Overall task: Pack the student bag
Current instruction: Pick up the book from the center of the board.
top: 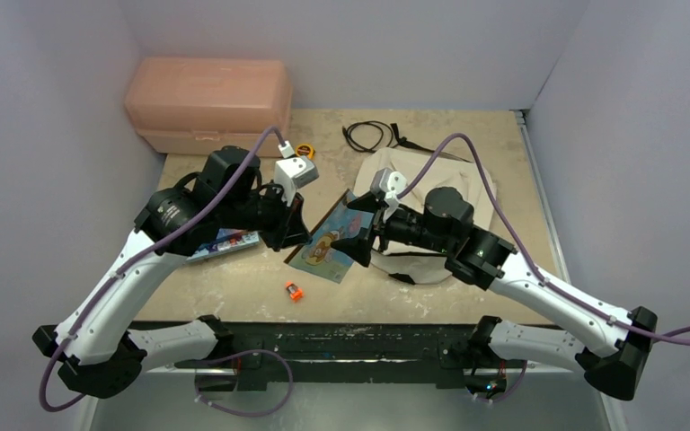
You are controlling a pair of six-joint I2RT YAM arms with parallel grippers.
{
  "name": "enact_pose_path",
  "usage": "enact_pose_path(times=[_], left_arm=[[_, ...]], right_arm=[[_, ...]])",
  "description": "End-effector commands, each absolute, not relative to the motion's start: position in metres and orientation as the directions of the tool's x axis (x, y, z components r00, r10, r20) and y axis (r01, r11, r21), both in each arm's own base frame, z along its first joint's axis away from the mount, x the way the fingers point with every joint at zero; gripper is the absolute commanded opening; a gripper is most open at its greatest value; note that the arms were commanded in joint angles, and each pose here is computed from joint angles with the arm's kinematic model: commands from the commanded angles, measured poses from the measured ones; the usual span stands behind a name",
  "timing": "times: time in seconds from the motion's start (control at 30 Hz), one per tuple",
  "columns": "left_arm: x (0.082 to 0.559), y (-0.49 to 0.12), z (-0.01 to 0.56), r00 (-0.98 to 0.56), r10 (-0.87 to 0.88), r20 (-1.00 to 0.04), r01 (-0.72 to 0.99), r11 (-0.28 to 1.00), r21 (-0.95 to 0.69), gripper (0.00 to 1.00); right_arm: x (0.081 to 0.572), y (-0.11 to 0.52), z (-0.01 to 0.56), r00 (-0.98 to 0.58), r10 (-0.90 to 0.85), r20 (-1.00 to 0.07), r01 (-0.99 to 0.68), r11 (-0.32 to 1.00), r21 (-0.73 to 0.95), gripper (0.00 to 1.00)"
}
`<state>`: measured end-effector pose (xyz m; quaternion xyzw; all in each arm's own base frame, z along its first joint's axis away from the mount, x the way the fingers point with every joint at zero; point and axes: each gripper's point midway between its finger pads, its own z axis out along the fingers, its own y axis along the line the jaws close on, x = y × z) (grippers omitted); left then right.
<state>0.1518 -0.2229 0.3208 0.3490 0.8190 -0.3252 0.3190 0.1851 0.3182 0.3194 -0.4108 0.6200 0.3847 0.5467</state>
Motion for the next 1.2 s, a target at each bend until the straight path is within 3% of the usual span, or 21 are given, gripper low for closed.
enact_pose_path(times=[0.0,0.27,0.53,0.7,0.8,1.0,1.1,1.17], left_arm=[[0.127,-0.231,0.335,-0.482,0.397,-0.781,0.860,0.382,-0.337,0.00],[0.118,-0.221,0.322,-0.473,0.446,-0.760,0.870,0.374,-0.323,0.00],[0.127,-0.223,0.324,-0.447,0.459,-0.768,0.880,0.379,-0.285,0.00],[0.123,-0.220,0.323,-0.415,0.480,-0.773,0.899,0.347,-0.267,0.00],[0.122,-0.216,0.320,-0.400,0.493,-0.773,0.905,0.347,-0.247,0.00],[0.119,-0.214,0.313,-0.393,0.509,-0.766,0.910,0.335,-0.244,0.00],[0.121,-0.217,0.307,-0.406,0.519,-0.752,0.906,0.334,-0.259,0.00],[0.121,-0.219,0.304,-0.412,0.524,-0.746,0.905,0.330,-0.268,0.00]], right_arm=[[0.180,0.317,0.330,-0.047,-0.043,-0.998,-0.937,0.348,0.029,0.96],[0.184,0.297,0.347,0.028,-0.022,-0.999,-0.927,0.373,-0.034,0.97],[0.135,0.315,0.322,0.070,-0.075,-0.995,-0.997,0.028,-0.072,0.90],[0.131,0.319,0.312,0.050,-0.104,-0.993,-0.998,-0.044,-0.046,0.74],[0.123,0.317,0.312,0.023,-0.108,-0.994,-0.993,-0.122,-0.010,0.53],[0.114,0.313,0.307,-0.012,-0.135,-0.991,-0.981,-0.188,0.037,0.24],[0.109,0.313,0.306,-0.023,-0.148,-0.989,-0.973,-0.224,0.056,0.00],[0.107,0.313,0.305,-0.036,-0.159,-0.987,-0.969,-0.235,0.073,0.00]])
